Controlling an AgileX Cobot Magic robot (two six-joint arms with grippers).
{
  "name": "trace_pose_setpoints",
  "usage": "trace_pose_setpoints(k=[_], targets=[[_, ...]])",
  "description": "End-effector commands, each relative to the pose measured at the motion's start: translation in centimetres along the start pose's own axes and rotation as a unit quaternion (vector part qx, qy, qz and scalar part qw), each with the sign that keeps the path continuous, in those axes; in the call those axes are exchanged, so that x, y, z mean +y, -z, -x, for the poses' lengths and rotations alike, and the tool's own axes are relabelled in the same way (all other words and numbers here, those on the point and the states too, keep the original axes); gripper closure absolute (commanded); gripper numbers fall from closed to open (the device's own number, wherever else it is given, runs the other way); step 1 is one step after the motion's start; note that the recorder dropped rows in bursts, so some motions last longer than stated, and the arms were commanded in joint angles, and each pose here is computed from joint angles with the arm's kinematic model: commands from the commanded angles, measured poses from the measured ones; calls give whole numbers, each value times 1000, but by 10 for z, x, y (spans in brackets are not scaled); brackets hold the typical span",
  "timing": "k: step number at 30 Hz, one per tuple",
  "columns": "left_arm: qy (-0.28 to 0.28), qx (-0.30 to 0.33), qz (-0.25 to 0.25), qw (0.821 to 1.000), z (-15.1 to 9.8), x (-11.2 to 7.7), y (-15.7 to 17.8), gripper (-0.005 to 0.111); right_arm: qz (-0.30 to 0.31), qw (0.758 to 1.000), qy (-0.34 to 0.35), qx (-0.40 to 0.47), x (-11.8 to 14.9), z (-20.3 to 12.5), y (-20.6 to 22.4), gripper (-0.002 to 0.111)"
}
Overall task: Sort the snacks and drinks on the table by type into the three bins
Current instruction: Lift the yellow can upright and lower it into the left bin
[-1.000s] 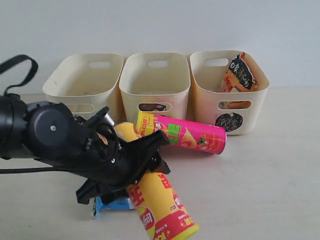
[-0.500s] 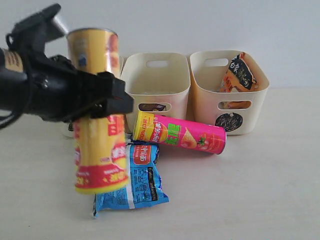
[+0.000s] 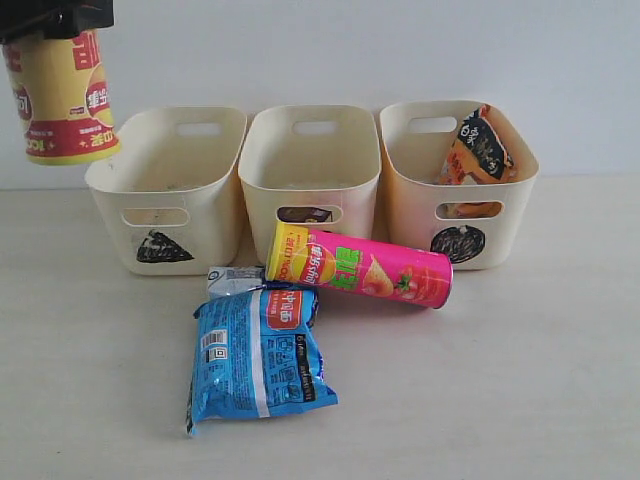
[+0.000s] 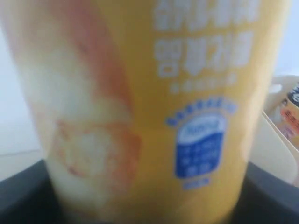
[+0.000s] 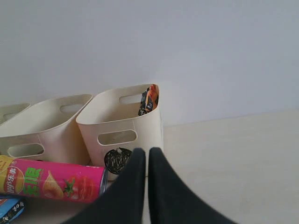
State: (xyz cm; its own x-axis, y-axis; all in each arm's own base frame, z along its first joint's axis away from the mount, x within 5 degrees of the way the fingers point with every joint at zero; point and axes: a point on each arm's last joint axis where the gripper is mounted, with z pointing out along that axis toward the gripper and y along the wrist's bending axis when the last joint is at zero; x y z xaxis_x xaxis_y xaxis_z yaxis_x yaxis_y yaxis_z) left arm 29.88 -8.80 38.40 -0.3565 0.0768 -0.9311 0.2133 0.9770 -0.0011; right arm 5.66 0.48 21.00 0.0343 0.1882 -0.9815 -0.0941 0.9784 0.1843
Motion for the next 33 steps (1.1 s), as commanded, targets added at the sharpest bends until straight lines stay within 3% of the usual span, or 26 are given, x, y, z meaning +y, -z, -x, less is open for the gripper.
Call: trace_pose_setpoints(k=[1,11,24,33], targets=[[3,-41,2,999,0,11,-28,102,2,1000,6,-4,0,1,0,108],[5,-112,-19,994,-20,23,-103,102,2,1000,6,-4,0,1,0,108],[-76,-99,-17,992,-46,26,-182,102,2,1000,6,-4,0,1,0,108],[-76,-48,-8,996,-65,29,-216,102,2,1000,6,-4,0,1,0,108]])
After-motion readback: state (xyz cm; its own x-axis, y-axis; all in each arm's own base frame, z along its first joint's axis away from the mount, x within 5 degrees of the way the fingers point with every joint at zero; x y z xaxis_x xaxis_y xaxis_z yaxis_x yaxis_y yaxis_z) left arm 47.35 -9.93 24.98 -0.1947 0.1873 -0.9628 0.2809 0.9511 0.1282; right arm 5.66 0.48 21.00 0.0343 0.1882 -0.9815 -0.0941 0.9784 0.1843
